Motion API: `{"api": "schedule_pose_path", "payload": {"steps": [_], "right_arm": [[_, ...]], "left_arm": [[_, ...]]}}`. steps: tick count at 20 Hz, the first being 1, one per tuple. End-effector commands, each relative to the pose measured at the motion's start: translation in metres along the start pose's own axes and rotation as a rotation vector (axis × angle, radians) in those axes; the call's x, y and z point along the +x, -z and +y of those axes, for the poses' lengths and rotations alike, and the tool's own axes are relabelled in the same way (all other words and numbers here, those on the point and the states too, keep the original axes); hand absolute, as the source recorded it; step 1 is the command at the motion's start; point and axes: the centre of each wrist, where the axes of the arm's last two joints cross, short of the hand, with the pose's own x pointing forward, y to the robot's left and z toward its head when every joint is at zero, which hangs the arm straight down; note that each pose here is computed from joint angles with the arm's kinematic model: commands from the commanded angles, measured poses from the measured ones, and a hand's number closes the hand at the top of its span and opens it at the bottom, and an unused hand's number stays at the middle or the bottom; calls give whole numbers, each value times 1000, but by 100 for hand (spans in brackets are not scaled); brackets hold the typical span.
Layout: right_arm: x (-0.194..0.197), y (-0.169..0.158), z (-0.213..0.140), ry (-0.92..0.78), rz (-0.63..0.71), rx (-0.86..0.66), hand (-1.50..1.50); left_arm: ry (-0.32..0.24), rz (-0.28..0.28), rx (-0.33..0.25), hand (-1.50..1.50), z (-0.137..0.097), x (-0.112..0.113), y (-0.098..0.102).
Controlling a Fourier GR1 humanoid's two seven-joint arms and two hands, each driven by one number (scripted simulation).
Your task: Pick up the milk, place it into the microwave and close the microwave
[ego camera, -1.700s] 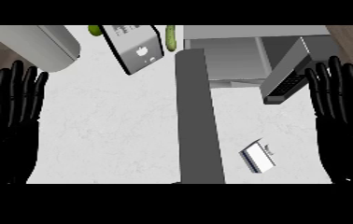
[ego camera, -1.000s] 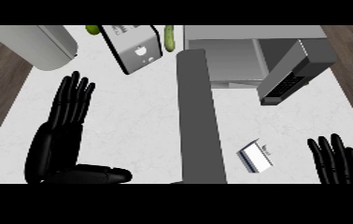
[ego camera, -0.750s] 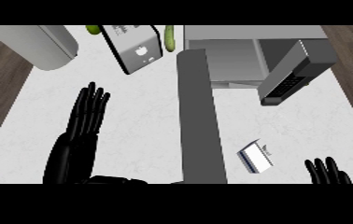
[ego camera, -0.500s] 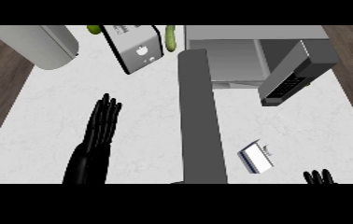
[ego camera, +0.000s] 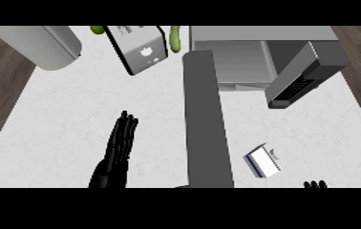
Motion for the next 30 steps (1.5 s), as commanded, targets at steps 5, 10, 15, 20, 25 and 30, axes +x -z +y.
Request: {"api": "schedule_pose_path", "payload": {"steps": [5,10,15,20,25,30], "right_arm": [[-55,19,-9,-7,13,-50,-150],[-74,32,-11,-53,38,-48,-150],[-99,49,3,-93,38,-72,-150],[-125,64,-9,-136,33,-88,-150],[-140,83,-6,-163,39,-121,-150],[-163,76,-24,-153,29,-158,150]], "left_arm": [[-43,13,-10,-150,-2,5,-3],[-34,41,-27,-150,2,-1,-13],[-52,23,-13,-150,33,10,-3],[-61,59,1,-150,42,-10,-18],[-59,51,-5,-150,45,-8,-49],[-52,41,6,-150,73,3,-43]]}}
